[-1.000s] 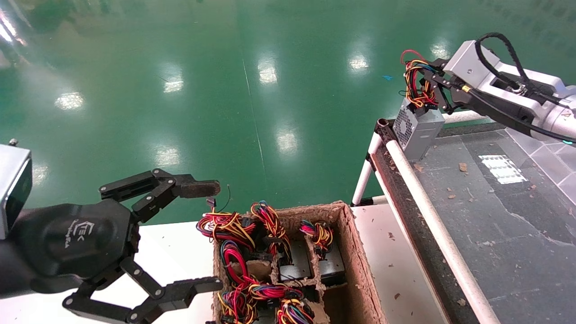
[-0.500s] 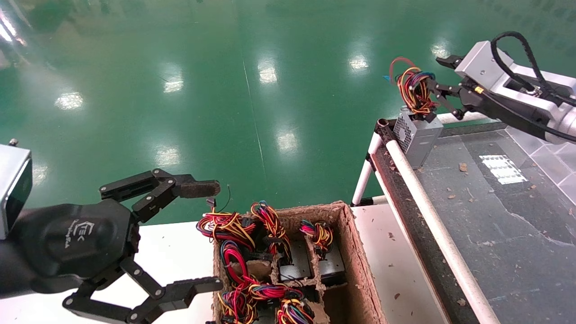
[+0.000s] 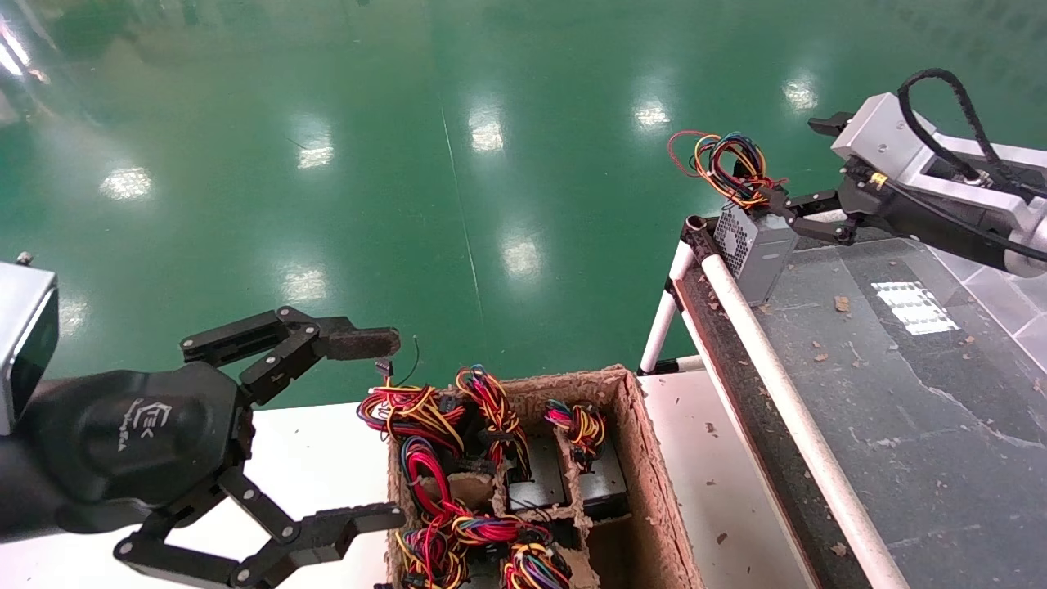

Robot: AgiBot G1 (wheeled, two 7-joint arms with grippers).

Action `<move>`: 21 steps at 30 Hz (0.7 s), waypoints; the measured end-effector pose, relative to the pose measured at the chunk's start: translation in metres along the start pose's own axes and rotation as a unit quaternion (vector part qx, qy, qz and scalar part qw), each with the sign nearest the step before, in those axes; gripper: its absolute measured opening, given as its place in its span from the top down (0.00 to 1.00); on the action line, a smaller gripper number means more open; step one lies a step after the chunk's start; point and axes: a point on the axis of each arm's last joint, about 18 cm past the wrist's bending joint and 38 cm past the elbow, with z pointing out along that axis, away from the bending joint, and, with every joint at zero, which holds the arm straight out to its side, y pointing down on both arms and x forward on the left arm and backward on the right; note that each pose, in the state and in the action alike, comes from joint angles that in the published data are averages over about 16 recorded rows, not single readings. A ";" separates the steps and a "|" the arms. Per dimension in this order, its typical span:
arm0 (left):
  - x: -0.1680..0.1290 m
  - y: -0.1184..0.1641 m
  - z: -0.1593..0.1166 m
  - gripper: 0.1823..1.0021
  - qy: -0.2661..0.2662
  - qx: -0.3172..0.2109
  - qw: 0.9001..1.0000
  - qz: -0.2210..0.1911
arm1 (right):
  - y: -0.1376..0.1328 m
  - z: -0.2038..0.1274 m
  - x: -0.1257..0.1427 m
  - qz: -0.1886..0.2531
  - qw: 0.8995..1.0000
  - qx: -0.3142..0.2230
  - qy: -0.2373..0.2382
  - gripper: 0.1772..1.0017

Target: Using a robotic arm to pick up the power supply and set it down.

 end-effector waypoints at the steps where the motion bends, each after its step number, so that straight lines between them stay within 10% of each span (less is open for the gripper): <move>1: 0.000 0.000 0.000 0.00 0.000 0.000 1.000 0.000 | -0.001 -0.001 0.001 0.003 1.000 0.002 0.001 0.40; 21: 0.000 0.000 0.000 0.00 0.000 0.000 1.000 0.000 | -0.015 -0.026 -0.027 0.077 0.992 0.067 -0.068 0.03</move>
